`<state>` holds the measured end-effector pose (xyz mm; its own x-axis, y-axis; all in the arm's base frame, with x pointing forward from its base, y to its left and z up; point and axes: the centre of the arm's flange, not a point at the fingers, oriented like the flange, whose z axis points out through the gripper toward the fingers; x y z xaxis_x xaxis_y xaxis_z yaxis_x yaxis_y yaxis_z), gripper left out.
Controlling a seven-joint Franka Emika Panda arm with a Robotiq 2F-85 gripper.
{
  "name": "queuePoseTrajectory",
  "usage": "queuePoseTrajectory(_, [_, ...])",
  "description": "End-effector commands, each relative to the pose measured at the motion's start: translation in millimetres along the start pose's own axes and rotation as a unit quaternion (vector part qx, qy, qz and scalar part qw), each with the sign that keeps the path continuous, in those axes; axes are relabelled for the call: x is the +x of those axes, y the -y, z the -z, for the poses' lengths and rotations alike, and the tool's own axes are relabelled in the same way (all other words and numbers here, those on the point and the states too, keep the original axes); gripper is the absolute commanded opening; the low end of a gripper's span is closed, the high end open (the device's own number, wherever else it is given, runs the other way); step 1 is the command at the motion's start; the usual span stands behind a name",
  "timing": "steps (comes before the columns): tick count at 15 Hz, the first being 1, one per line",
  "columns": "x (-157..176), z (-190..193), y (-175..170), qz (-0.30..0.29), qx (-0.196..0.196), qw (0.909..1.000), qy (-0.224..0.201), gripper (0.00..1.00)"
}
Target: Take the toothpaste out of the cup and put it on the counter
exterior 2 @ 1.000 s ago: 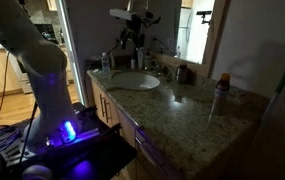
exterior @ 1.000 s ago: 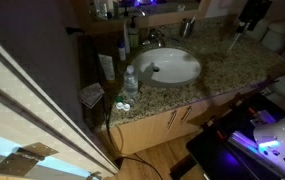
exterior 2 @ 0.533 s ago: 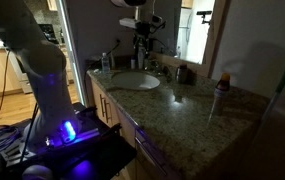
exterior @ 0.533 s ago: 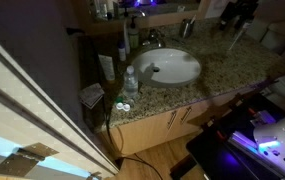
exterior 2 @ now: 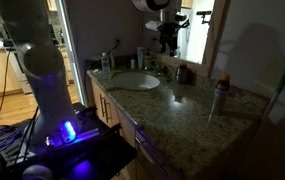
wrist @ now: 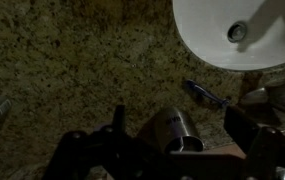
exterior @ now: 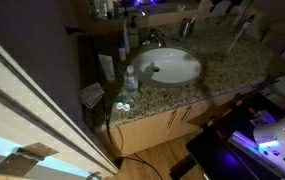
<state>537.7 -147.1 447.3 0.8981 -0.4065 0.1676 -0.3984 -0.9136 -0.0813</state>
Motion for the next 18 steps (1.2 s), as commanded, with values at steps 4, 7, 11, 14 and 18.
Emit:
queuePoseTrajectory(4, [56, -48, 0, -0.096, -0.031, 0.9940, -0.041, 1.00])
queuePoseTrajectory(7, [89, -70, 7, -0.141, -0.005, 0.9876, -0.068, 1.00])
queuePoseTrajectory(11, [83, -77, 9, -0.149, -0.009, 0.9867, -0.063, 1.00])
queuePoseTrajectory(14, [92, -83, 12, -0.155, -0.010, 0.9856, -0.066, 1.00])
queuePoseTrajectory(18, [103, -102, 19, -0.181, 0.006, 0.9792, -0.092, 1.00])
